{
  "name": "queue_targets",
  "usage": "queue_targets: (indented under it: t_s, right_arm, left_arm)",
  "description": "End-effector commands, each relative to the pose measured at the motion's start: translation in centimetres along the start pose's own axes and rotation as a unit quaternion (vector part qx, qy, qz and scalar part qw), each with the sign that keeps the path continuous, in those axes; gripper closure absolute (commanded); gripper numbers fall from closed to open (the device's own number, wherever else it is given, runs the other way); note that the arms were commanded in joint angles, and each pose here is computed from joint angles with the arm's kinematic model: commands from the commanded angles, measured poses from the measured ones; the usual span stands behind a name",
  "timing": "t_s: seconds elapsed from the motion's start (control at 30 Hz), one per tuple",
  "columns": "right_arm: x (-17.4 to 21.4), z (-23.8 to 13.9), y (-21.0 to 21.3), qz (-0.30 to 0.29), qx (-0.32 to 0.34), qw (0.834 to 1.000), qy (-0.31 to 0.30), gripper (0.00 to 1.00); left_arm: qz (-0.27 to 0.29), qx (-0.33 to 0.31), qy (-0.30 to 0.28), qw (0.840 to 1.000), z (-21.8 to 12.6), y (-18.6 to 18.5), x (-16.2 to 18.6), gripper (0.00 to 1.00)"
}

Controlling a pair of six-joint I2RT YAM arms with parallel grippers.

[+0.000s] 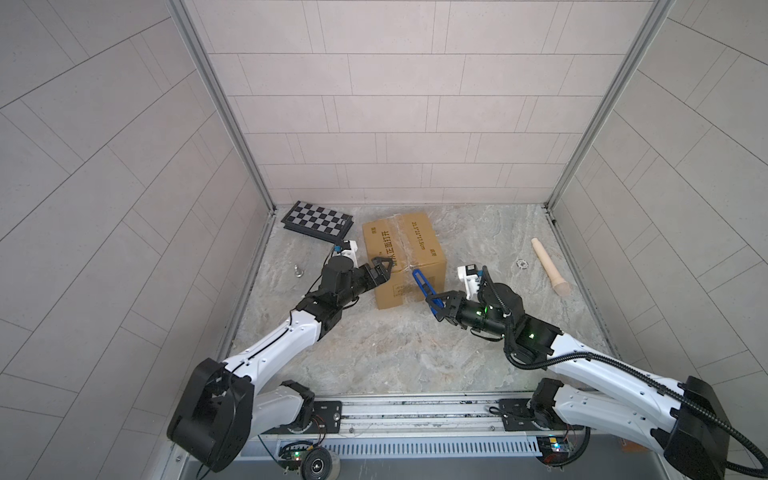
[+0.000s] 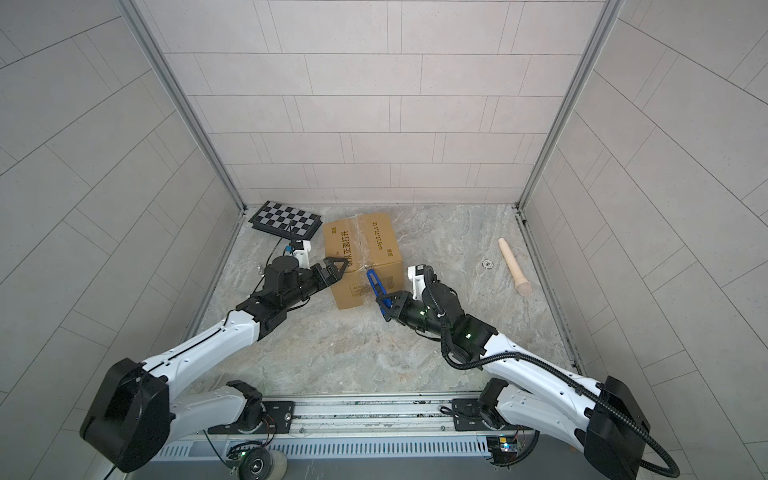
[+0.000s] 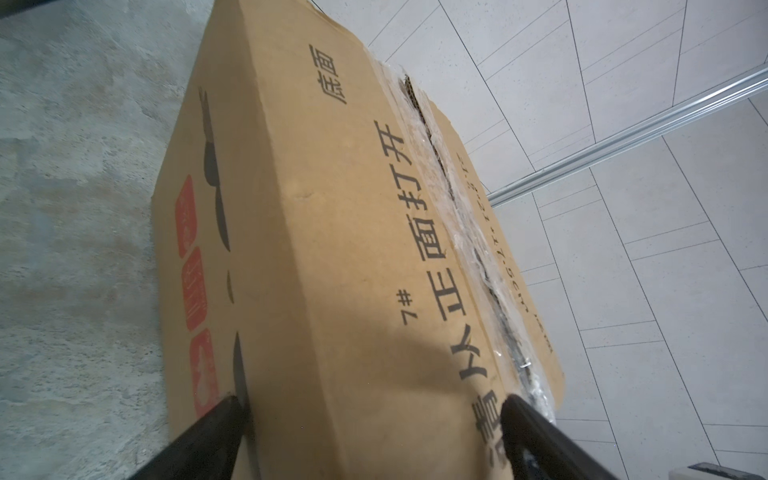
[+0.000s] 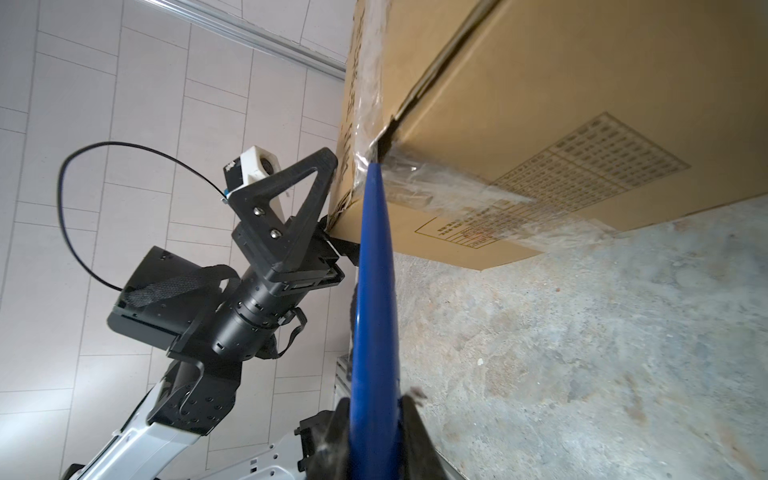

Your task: Unpack the express box

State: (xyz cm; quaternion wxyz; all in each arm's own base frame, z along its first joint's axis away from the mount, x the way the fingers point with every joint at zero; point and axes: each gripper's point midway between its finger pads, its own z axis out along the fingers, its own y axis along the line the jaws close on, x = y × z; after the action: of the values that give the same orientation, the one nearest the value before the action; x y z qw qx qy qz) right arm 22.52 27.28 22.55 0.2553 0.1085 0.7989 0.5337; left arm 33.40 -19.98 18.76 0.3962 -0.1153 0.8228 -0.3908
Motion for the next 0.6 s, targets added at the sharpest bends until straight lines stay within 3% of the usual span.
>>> queue_targets:
  t_s: [0.0, 0.3, 0.57]
  right_arm:
    - [1.0, -0.4, 3.6, -0.040, -0.053, 0.997, 0.030, 1.00]
    - [0.2, -1.7, 6.3, -0.032, -0.102, 0.994, 0.012, 1.00]
    - [1.8, 0.1, 4.4, -0.034, -0.072, 0.997, 0.023, 1.00]
  left_arm:
    - [0.006, 0.073, 0.020, 0.997, -0.1, -4.0, 1.3, 0.00]
    - [0.004, 0.069, 0.024, 0.997, 0.1, -3.6, 1.9, 0.00]
    - [0.000, 0.081, 0.013, 0.997, -0.3, -4.9, 1.7, 0.00]
